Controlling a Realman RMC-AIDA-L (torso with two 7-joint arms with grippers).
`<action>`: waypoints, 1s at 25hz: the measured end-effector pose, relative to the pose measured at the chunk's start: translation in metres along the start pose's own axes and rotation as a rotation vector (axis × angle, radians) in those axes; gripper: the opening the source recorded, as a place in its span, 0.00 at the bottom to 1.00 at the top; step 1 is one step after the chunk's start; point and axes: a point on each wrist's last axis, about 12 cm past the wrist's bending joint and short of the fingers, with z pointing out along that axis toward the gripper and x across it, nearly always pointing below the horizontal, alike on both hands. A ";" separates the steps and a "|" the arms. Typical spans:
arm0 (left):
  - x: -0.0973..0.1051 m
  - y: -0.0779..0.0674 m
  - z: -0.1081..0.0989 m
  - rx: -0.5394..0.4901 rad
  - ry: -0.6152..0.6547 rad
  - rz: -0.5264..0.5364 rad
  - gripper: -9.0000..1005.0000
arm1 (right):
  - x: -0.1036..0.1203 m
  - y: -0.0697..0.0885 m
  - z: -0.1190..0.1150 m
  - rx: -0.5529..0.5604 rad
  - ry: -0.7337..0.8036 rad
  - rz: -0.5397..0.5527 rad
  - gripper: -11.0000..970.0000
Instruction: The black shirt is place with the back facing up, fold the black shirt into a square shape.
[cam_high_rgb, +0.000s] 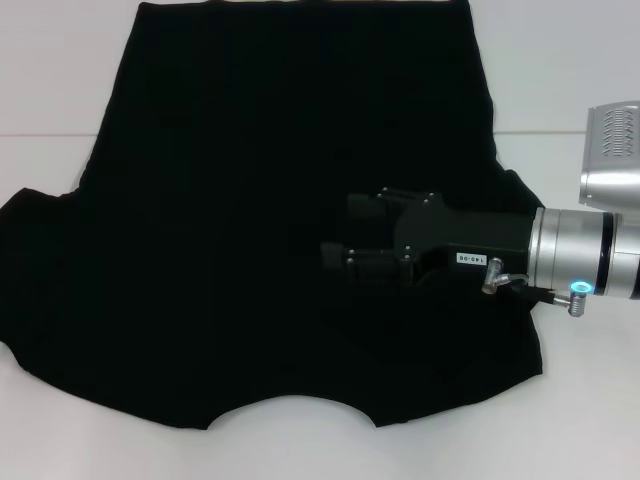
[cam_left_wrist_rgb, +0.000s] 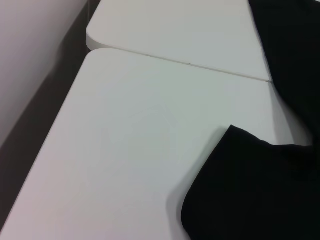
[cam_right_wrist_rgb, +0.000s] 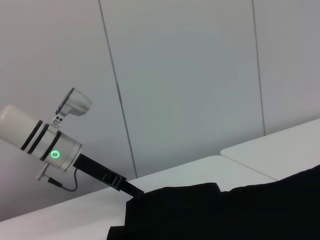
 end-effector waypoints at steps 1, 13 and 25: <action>0.000 0.000 0.000 0.000 0.000 0.000 0.02 | 0.000 0.000 0.000 0.000 0.000 0.000 0.87; -0.007 -0.001 0.000 0.001 -0.013 0.011 0.02 | 0.000 0.000 0.000 0.003 -0.008 0.003 0.87; -0.014 -0.002 -0.001 0.000 -0.033 0.021 0.02 | 0.000 0.000 -0.001 0.004 -0.011 0.004 0.86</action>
